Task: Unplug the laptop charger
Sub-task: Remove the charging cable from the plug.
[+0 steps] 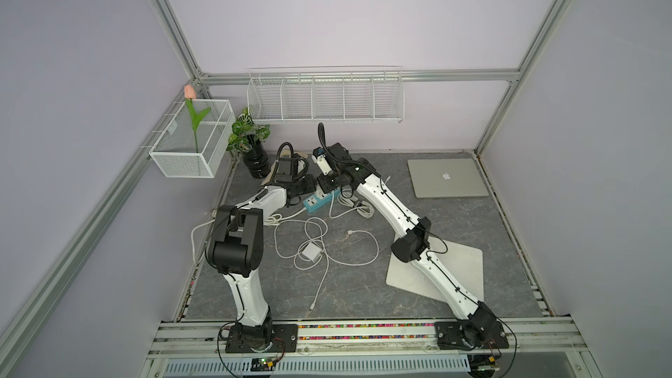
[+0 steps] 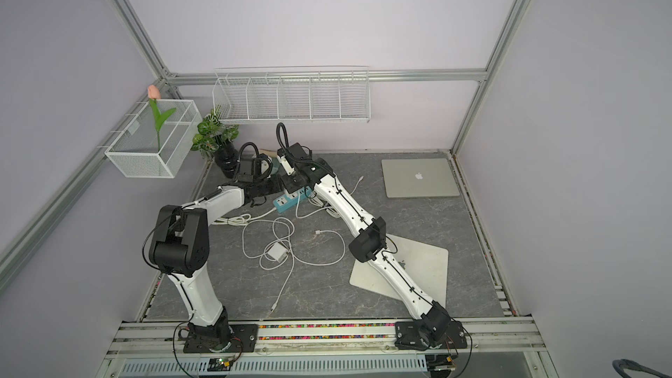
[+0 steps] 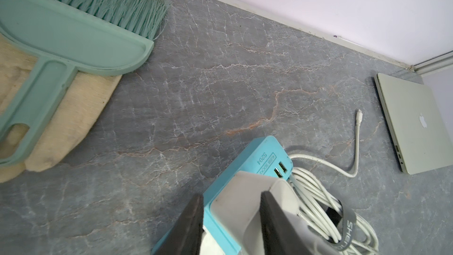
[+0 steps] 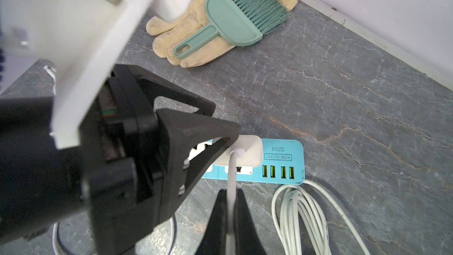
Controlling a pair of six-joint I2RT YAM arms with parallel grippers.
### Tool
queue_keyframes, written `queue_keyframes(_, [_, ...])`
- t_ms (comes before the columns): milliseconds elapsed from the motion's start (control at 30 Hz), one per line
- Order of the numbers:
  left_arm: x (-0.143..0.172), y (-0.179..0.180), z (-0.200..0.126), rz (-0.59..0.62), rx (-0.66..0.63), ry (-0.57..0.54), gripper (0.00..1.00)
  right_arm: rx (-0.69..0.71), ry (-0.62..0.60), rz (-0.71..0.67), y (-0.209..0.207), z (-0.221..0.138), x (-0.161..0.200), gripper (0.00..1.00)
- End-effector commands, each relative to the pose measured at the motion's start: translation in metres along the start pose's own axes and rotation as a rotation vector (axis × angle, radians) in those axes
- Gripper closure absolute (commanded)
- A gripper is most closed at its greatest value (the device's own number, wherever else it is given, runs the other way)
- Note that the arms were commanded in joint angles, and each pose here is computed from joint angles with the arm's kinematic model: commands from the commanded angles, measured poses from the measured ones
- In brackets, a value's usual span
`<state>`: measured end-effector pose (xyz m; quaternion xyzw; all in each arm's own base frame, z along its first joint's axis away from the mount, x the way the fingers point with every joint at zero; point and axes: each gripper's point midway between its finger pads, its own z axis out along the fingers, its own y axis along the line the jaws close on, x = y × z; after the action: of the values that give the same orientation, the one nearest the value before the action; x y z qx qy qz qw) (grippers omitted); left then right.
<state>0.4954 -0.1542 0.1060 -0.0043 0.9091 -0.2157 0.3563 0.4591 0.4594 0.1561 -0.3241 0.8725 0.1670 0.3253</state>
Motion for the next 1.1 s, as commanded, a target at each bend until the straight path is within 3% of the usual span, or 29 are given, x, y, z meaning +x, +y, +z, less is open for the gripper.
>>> queue_keyframes(0, [0.072,0.032,0.02,-0.015,-0.096,0.215,0.6,-0.054,-0.148,-0.059,0.024,-0.051,-0.046,0.93])
queue_keyframes(733, [0.088,0.026,0.025,0.046,-0.127,0.252,0.65,-0.069,-0.292,-0.093,0.03,-0.101,-0.087,0.94])
queue_keyframes(1067, [0.089,0.022,0.024,0.08,-0.145,0.245,0.66,-0.035,-0.28,-0.118,0.02,-0.115,-0.086,0.93])
